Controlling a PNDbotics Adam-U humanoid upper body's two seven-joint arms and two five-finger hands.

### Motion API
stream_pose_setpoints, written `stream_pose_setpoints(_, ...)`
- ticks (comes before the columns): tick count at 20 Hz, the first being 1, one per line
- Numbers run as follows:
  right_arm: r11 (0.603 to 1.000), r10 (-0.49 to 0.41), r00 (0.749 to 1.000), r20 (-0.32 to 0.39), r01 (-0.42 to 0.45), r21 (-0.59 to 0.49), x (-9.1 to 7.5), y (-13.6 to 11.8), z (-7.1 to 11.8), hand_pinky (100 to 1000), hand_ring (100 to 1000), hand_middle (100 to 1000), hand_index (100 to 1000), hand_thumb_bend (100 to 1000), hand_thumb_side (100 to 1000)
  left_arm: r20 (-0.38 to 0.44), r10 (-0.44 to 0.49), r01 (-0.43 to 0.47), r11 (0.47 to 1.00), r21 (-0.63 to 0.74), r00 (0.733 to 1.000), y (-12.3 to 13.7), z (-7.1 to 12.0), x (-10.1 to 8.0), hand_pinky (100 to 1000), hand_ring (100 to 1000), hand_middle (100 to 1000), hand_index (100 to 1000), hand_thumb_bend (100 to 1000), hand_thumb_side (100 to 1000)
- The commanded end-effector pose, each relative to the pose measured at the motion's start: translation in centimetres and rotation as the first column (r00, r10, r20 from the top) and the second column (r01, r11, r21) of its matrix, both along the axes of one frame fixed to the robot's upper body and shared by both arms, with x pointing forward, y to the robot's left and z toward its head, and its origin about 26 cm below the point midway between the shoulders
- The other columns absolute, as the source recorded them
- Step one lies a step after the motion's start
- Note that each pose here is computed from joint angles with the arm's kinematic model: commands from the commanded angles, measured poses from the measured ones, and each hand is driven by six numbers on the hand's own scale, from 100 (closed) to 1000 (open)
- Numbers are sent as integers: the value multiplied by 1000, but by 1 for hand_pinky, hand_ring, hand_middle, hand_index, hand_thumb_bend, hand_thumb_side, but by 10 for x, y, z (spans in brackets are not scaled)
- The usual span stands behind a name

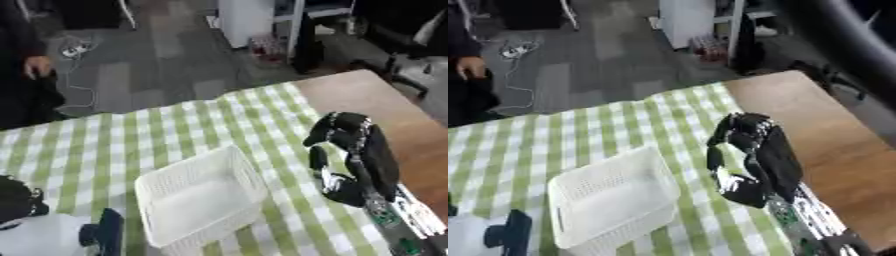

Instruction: Pick up objects on the table and place them in the box.

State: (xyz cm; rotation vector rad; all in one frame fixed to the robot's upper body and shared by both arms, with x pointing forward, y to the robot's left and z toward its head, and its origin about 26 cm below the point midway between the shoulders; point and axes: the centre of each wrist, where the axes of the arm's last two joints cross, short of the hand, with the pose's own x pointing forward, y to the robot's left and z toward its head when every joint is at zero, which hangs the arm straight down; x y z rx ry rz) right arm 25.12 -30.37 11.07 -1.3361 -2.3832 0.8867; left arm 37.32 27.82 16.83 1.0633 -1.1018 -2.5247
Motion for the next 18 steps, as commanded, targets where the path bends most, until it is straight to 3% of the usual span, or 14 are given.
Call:
stream_pose_setpoints(1, 1000, -5, 1000, 12, 5, -12, -2, -1, 4, 289, 414, 446, 496, 100, 980, 96, 0, 2, 1000, -21, 995, 11, 27, 0, 100, 100, 100, 400, 100, 612)
stream_pose_setpoints(8, 1000, -9, 1000, 5, 9, -16, -3, 1, 1, 289, 414, 446, 496, 100, 981, 210, -83, 117, 981, -154, 974, 12, 45, -4, 100, 100, 100, 401, 100, 600)
stream_pose_setpoints(18, 1000, -2, 1000, 14, 2, -18, -1, 2, 3, 291, 415, 446, 496, 100, 981, 351, -193, 297, 915, -273, 916, 3, 49, -5, 100, 100, 100, 401, 100, 594)
